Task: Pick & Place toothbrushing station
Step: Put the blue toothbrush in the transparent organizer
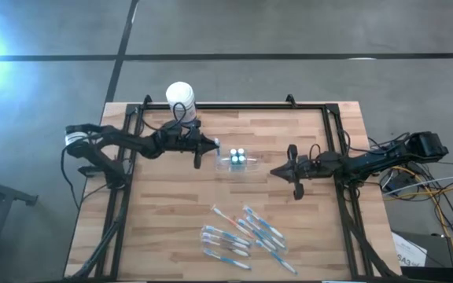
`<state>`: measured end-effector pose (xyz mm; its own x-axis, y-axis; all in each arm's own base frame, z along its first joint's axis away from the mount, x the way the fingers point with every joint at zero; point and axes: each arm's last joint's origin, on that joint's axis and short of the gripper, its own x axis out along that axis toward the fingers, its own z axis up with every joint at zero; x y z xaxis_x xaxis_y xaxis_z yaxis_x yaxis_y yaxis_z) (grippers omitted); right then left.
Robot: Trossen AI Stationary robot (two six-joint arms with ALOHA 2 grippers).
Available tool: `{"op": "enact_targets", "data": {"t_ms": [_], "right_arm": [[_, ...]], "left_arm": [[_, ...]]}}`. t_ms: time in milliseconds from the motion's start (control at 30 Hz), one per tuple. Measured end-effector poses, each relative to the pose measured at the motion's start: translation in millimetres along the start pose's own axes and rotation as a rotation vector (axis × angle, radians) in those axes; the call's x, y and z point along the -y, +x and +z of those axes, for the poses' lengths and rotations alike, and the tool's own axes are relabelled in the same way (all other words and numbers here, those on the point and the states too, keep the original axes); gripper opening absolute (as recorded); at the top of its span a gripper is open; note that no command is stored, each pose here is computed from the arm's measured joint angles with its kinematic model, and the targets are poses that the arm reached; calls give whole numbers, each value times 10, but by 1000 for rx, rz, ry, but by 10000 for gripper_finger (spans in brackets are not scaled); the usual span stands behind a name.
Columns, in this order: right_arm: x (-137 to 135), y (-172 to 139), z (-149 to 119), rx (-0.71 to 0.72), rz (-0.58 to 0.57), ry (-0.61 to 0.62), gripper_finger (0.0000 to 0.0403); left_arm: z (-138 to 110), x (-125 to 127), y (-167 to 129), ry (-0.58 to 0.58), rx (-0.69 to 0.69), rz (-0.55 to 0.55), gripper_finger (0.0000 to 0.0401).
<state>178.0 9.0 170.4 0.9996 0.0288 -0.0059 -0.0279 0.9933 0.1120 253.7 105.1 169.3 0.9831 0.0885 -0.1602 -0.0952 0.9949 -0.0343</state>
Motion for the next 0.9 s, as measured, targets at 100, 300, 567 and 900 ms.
{"op": "enact_targets", "data": {"t_ms": [100,300,567,900], "right_arm": [[0,-1,-2,-1,0,0,8],[0,-1,-2,-1,0,0,8],[1,-1,-5,-3,0,0,8],[2,-3,-11,-6,-1,12,8]], "left_arm": [[-8,-45,-15,-53,-4,35,44],[-2,-81,-32,-129,0,46,79],[58,-57,-96,-88,-25,42,175],[314,34,-365,-61,-43,65,233]]}}
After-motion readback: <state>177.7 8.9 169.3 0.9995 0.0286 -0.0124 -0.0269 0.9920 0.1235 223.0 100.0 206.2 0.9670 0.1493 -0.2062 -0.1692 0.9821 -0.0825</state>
